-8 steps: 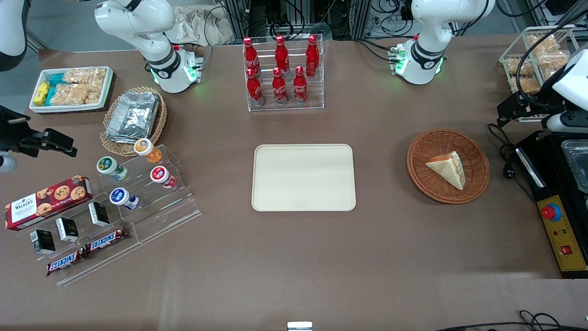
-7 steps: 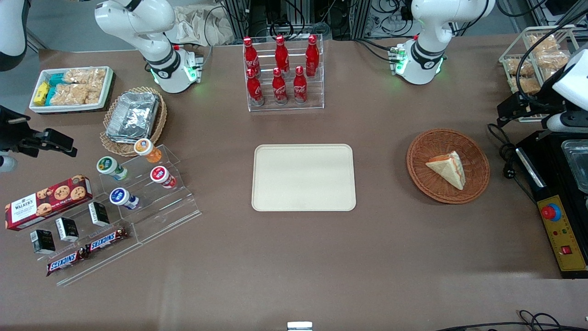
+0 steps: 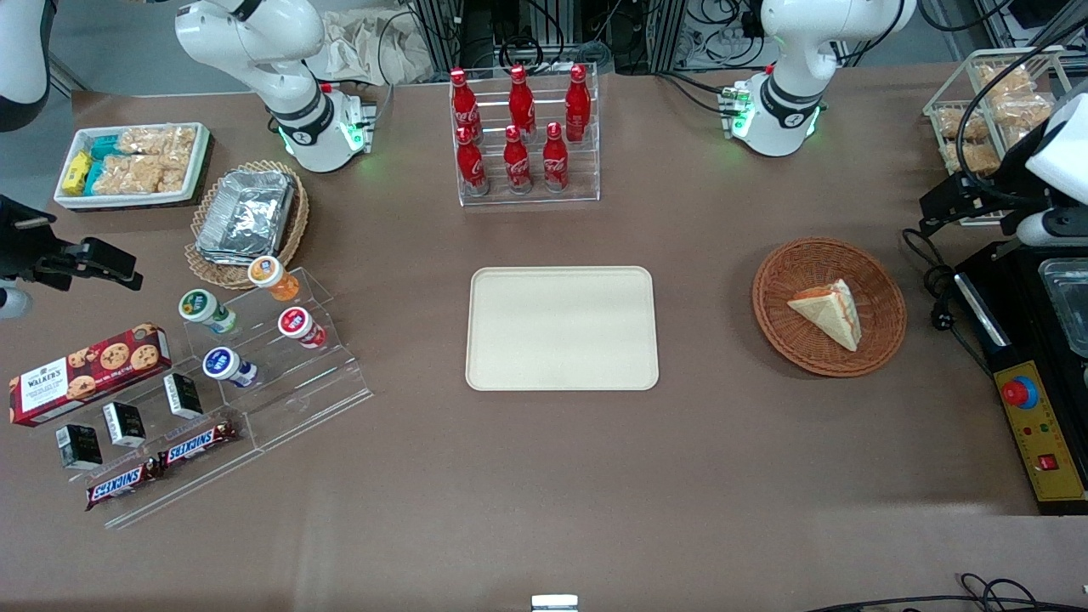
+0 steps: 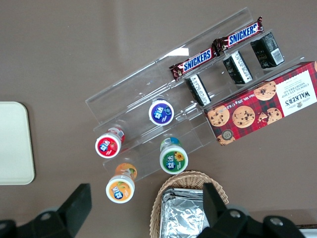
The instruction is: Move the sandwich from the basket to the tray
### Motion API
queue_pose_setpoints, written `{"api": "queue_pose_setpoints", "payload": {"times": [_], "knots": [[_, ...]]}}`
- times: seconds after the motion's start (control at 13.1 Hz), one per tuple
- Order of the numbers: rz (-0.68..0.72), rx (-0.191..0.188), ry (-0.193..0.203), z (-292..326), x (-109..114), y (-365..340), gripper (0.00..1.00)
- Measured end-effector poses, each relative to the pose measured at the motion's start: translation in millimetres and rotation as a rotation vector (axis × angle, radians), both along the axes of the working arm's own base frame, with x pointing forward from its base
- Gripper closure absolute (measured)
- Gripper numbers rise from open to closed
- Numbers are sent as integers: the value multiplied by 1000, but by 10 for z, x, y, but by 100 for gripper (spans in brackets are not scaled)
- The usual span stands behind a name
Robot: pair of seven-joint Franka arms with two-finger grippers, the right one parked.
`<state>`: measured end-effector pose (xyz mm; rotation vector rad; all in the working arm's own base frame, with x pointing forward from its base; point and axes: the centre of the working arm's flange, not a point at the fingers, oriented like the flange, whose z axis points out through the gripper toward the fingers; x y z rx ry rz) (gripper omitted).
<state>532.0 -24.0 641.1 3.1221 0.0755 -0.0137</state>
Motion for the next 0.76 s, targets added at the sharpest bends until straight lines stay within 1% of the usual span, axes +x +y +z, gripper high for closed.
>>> {"api": "queue_pose_setpoints", "payload": {"times": [0.31,0.54,0.61,0.76], "knots": [[232,7,25,-43,-15,10,0],[317,58,54,-211,-67,84,0],[355,66,59,-285,-97,101,0],[455,68,50,-468,-162,182,0]]}}
